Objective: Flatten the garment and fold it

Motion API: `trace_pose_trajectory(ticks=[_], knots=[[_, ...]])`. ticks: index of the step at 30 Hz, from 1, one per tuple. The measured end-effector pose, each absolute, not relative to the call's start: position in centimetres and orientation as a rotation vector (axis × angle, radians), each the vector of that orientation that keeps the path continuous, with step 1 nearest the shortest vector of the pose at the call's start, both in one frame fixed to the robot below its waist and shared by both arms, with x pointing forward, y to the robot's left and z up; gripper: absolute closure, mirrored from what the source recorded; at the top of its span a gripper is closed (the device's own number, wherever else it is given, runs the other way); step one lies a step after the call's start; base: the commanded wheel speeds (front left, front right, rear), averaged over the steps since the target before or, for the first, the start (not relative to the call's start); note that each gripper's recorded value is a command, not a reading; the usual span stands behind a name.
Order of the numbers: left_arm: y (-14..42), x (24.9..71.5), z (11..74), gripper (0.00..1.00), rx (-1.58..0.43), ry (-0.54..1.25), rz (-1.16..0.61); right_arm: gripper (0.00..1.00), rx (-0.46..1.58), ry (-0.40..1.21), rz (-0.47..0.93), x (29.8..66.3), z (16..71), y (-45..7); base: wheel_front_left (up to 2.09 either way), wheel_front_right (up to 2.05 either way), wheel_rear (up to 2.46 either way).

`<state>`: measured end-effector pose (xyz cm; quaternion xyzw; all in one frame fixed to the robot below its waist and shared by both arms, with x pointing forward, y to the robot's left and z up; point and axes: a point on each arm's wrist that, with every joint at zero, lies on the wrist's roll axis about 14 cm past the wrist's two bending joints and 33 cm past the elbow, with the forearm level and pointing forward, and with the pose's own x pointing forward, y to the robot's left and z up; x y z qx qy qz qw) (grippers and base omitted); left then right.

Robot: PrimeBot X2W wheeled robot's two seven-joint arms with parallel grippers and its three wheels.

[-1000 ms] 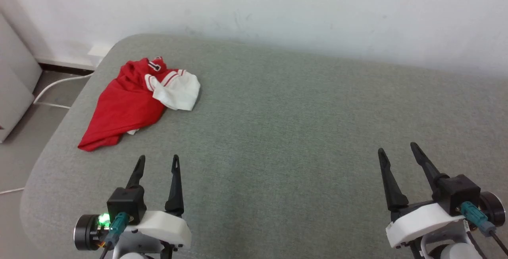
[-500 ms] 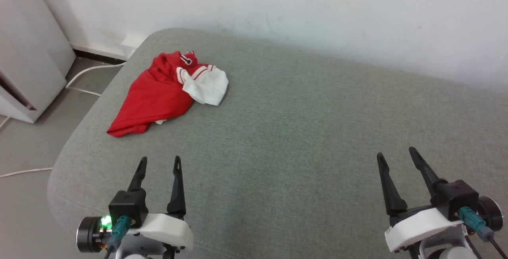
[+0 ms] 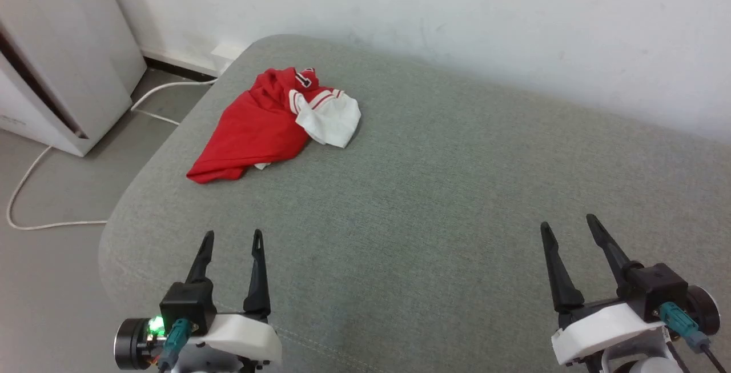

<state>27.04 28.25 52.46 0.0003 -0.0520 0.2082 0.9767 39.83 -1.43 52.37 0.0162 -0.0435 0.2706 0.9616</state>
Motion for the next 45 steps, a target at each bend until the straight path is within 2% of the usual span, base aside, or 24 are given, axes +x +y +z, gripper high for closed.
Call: trace_pose_trajectory(ticks=[31, 45], knots=[[30.7, 22.8, 52.3, 0.0, -0.01, -0.142, 0.564, 0.0, 0.074, -0.102, 0.7, 38.9, 52.0, 3.8, 0.0, 0.0, 0.0], [30.4, 23.2, 51.9, 0.0, -0.024, -0.125, 0.558, 0.0, 0.077, -0.08, 0.701, 39.2, 51.1, 3.9, 0.0, 0.0, 0.0]])
